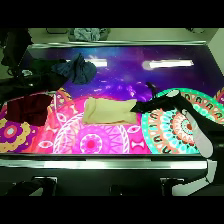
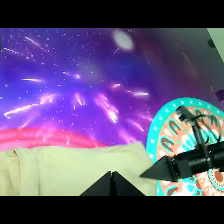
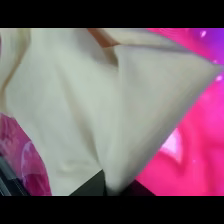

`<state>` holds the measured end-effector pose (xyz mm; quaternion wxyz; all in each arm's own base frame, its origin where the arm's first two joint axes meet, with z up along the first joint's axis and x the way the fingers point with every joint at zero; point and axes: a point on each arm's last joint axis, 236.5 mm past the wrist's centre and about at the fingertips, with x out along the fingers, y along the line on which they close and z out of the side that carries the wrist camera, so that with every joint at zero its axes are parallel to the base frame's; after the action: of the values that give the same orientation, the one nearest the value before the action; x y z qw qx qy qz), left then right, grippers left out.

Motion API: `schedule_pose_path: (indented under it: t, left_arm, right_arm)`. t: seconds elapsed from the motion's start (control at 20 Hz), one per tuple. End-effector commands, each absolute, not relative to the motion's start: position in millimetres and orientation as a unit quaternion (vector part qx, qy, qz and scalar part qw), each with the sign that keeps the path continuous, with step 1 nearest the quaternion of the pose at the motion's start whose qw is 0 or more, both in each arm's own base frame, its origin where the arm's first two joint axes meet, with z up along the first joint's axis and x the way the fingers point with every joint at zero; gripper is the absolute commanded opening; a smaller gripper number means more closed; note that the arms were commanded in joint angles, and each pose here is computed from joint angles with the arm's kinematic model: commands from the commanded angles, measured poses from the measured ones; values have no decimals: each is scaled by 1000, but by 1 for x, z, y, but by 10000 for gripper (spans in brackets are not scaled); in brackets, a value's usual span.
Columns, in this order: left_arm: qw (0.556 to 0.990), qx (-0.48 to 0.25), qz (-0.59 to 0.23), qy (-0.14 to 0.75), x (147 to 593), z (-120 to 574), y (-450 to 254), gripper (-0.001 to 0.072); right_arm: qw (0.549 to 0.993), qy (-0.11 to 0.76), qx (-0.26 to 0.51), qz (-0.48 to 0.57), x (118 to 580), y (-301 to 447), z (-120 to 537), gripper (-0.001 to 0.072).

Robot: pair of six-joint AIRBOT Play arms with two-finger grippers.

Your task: Fold the shirts.

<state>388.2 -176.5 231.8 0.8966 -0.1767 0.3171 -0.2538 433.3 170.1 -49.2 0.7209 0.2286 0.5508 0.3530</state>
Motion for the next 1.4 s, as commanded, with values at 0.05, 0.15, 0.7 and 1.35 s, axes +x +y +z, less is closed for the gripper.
schedule_pose_path:
  t: [0.05, 0.15, 0.7, 1.35]
  left_arm:
    - [896, -177, -254, 318, 388, 231, -177, 25]
    - [896, -178, -254, 318, 388, 231, -177, 25]
    - [892, -175, -257, 328, 384, 228, -178, 26]
    - [889, -172, -260, 335, 379, 227, -179, 26]
  right_arm:
    - [792, 469, 233, 314, 477, 85, 7, 40]
    - [820, 439, 256, 263, 486, 20, 26, 40]
    - [854, 341, 392, -23, 342, -292, 58, 41]
    - [633, 611, 434, -196, 145, -260, -85, 42]
